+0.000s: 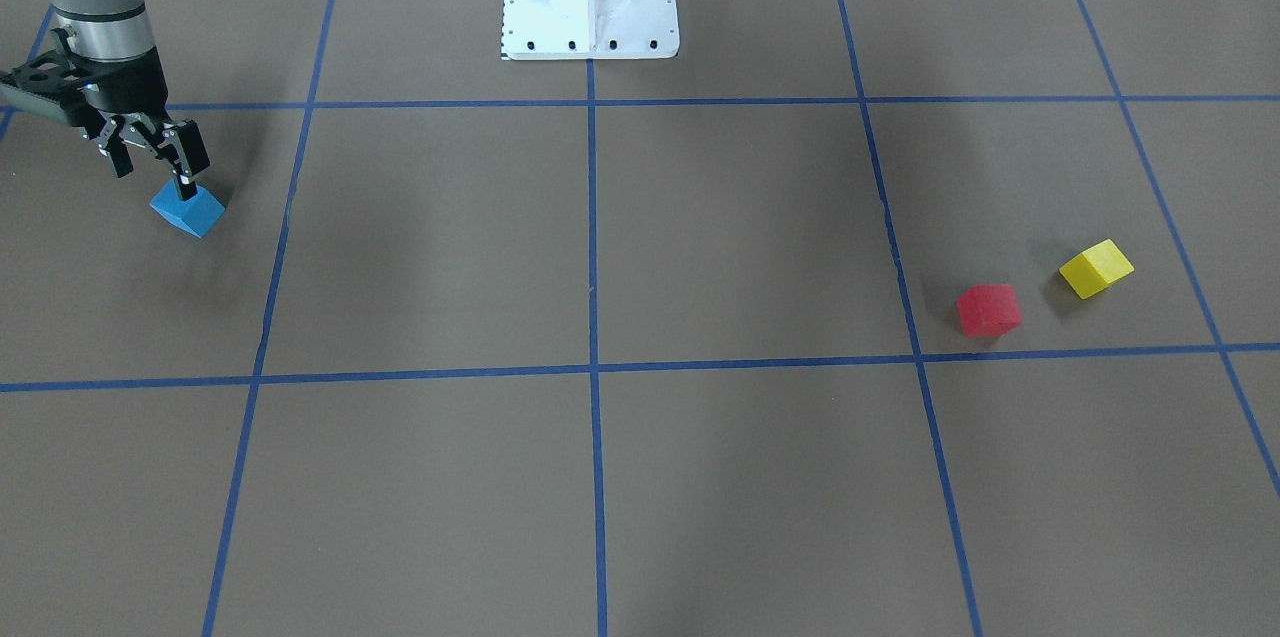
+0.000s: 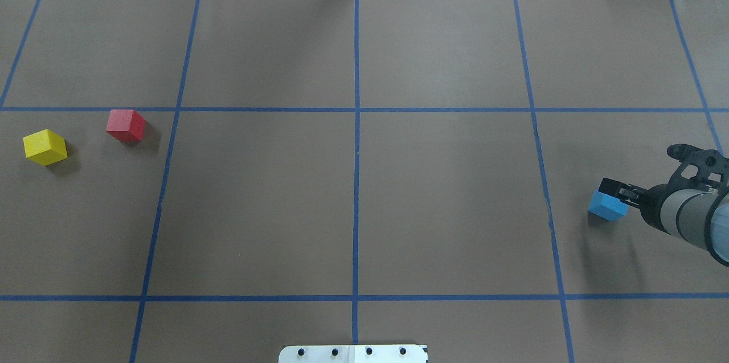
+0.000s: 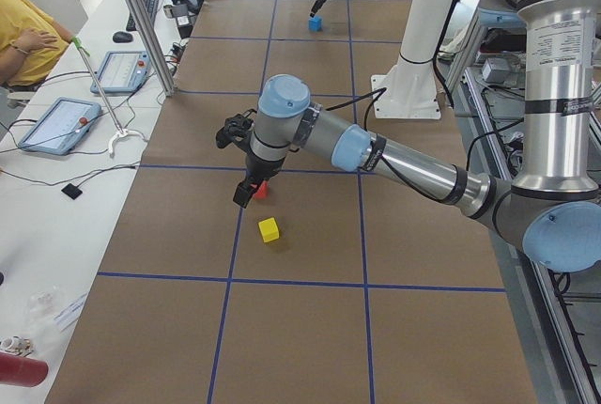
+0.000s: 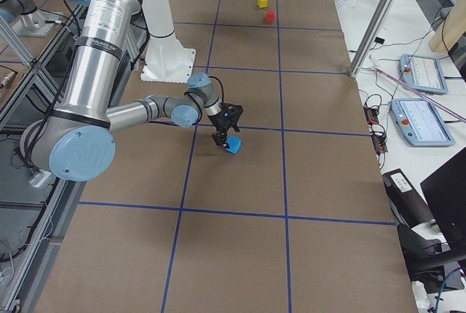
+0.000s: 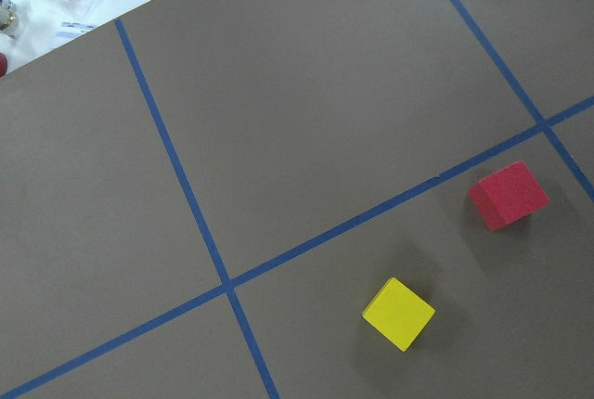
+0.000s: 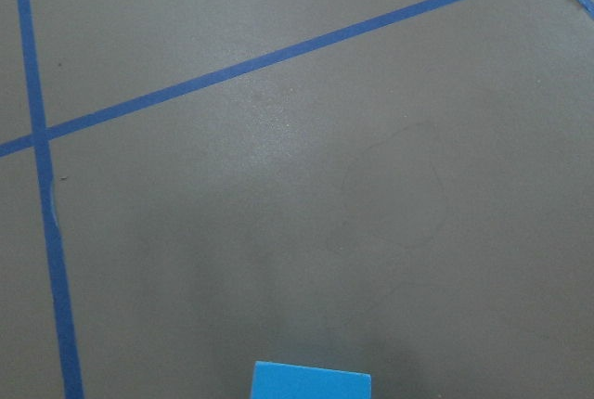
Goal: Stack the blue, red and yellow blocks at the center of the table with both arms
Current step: 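Lower the right gripper onto the blue cube and close it, then carry the blue cube with the right gripper to the table center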
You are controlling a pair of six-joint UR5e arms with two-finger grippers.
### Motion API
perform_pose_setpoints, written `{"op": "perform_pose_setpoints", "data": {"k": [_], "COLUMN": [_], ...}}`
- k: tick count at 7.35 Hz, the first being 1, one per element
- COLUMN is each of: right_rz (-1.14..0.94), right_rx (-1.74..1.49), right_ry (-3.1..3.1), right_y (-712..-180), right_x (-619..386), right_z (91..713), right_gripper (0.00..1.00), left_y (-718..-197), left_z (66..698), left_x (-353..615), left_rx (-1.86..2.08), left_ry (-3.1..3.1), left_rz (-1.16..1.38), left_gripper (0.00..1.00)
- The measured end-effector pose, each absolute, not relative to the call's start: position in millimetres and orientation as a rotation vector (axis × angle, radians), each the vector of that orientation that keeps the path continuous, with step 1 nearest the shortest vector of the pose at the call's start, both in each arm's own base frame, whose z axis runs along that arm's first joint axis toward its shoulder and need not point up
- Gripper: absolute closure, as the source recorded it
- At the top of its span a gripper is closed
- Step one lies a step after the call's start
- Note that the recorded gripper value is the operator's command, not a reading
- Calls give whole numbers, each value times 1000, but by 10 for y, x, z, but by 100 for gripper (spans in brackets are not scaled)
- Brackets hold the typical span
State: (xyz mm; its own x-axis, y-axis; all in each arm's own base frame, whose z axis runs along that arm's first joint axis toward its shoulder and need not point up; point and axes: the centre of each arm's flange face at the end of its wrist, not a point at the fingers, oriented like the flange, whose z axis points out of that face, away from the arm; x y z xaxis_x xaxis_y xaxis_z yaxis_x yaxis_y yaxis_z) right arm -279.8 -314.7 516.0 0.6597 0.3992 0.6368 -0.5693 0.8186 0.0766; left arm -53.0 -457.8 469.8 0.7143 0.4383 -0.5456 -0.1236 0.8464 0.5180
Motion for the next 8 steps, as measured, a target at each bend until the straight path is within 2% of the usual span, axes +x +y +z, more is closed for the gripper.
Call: {"op": "perform_pose_setpoints", "data": {"k": [2,3,4,8], "right_rz": [550,543,537,463], "right_rx": [282,284,289,320], "right_ry": [-612,-593,-579,-587], "right_y": [-3189,-3180,-3165,-3147], "right_x": [-2994,-3048,-3085,-3114], "right_z": [5276,5359,5422,5298], "right_gripper": [3,43,99,100], "left_y": [-4579,-4581,-4589,-4621], "left_z": [4694,4692,4687,4684], "left_x": [-530,-529,-528,-522], "left_rx": [474,475,475,476], "left_ry": [713,713,713,713], "left_rz": [324,324,324,326], "left_gripper": [0,0,0,0]}}
